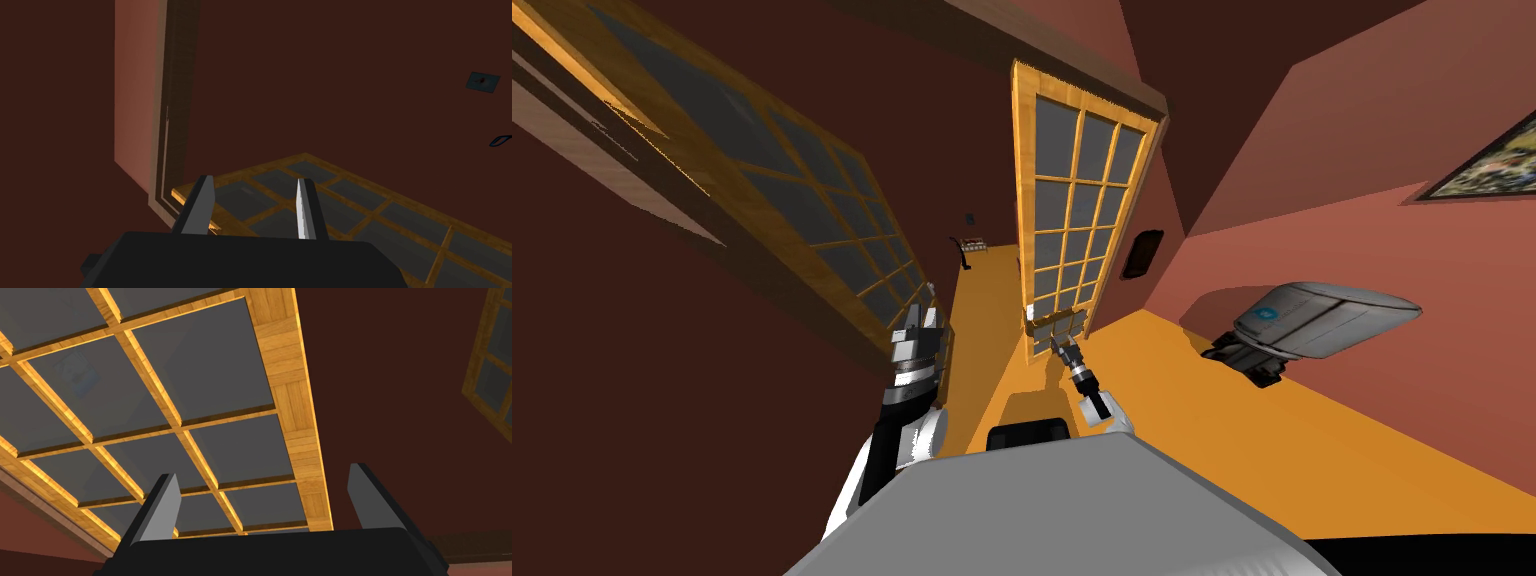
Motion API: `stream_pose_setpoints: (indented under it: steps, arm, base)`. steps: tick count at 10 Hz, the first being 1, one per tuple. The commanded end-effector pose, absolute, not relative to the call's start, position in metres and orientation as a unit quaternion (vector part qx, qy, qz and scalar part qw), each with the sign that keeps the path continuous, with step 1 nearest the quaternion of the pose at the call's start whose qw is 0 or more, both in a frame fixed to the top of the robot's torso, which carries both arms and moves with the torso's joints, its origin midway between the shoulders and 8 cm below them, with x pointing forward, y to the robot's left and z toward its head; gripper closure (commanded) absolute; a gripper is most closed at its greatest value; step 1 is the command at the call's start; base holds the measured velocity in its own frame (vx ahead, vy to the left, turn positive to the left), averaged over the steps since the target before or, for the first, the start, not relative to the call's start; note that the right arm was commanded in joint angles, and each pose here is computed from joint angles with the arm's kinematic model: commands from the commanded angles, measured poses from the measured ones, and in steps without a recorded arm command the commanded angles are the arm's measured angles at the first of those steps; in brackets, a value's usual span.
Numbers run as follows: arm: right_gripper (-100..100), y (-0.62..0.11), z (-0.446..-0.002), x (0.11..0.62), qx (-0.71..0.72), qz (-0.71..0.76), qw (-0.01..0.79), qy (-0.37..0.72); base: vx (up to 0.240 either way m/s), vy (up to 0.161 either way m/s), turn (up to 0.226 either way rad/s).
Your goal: Push the door open
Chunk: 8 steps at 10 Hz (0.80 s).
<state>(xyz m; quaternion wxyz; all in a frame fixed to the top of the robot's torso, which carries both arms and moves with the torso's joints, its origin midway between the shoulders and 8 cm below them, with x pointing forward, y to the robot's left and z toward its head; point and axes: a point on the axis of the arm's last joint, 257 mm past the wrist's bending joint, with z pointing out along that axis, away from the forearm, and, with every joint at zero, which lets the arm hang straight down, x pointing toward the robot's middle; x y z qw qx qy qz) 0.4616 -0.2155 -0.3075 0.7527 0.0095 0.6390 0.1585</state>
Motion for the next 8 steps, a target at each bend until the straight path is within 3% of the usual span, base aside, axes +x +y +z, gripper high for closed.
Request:
stream_pose_setpoints:
  steps: [1,8]
  arm:
    - [-100,-0.209,-0.317,0.462,-0.001,0.150,0.748,0.646]
    - [-100,-0.182,-0.357,0.460,-0.047,0.120,0.727,0.674]
  base:
    - [0.079,-0.021,0.014]
    - [0.100,-0.020,0.017]
